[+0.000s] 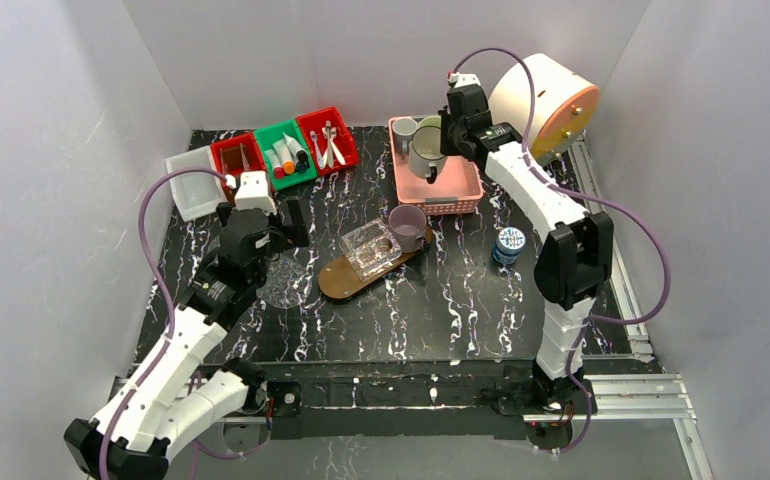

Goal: Prepare toiletry sets of a toothbrush and toothpaste on the tray
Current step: Pick up the cup from the storage box, then place the cup on the tray, then pick up the toothbrush from the storage box.

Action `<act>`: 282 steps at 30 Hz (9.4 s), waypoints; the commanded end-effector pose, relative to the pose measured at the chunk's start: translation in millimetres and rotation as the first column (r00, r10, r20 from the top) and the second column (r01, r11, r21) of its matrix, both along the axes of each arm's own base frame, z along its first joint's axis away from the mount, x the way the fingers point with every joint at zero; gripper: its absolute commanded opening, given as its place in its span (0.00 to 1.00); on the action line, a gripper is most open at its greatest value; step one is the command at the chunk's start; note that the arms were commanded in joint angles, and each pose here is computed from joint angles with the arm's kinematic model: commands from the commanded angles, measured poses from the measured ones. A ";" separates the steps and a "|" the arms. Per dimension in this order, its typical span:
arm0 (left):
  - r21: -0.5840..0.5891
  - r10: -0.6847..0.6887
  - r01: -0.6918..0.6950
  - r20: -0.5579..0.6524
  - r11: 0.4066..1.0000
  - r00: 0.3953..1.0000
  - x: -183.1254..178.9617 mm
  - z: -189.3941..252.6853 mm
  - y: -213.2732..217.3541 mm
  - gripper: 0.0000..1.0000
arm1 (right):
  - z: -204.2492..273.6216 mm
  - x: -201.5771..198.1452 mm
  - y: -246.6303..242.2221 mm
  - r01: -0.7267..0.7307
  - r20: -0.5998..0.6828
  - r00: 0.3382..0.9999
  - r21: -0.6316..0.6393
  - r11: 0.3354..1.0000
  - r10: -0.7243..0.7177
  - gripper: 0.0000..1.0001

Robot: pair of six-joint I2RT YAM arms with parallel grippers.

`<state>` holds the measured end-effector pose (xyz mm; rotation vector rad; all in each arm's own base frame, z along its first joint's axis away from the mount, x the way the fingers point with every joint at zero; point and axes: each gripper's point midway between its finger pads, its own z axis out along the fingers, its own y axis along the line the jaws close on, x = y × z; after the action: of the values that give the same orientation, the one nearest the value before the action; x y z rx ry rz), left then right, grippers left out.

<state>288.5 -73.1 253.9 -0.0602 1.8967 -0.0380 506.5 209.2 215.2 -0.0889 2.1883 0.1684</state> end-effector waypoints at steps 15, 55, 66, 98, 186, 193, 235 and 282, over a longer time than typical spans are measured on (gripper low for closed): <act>-0.029 0.204 -0.203 0.103 0.979 0.973 -11.0 24.2 48.9 0.98 | 96.4 -126.9 140.3 -0.370 0.174 0.916 0.024 0.929 0.361 0.01; -0.015 0.316 -0.316 0.088 0.949 0.945 -13.4 19.8 70.9 0.98 | -48.6 -225.7 248.0 -0.610 0.008 0.791 -0.075 0.789 0.612 0.01; -0.022 0.296 -0.295 0.090 0.955 0.951 -12.8 20.5 67.3 0.98 | -60.4 -226.7 249.7 -0.614 -0.009 0.788 -0.076 0.786 0.615 0.14; -0.030 0.263 -0.261 0.090 0.965 0.961 -11.0 19.9 61.3 0.98 | -29.5 -234.3 254.6 -0.638 0.033 0.768 -0.042 0.768 0.640 0.40; -0.218 0.034 -0.101 -0.293 0.971 0.956 3.9 -62.7 -16.6 0.77 | 4.1 -168.0 56.0 -0.123 0.203 0.972 0.019 0.992 0.117 0.97; -0.170 0.071 -0.113 -0.237 0.979 0.969 45.5 -36.0 -15.2 0.84 | 11.3 -161.5 23.9 -0.049 0.226 0.973 0.037 0.998 0.040 0.99; 0.012 0.270 -0.286 -0.367 0.958 0.890 302.1 -129.5 21.0 0.57 | 8.7 -165.7 -8.0 0.047 0.305 0.950 0.053 0.998 -0.061 0.99; -0.154 0.288 -0.307 -0.135 0.939 0.948 263.7 -25.4 64.2 0.00 | 21.3 -174.6 11.5 -0.057 0.297 0.955 0.134 0.989 0.015 0.99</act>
<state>554.9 -20.1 182.3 -0.4447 2.1027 0.0908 330.8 216.7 215.4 -0.1053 1.9205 0.2475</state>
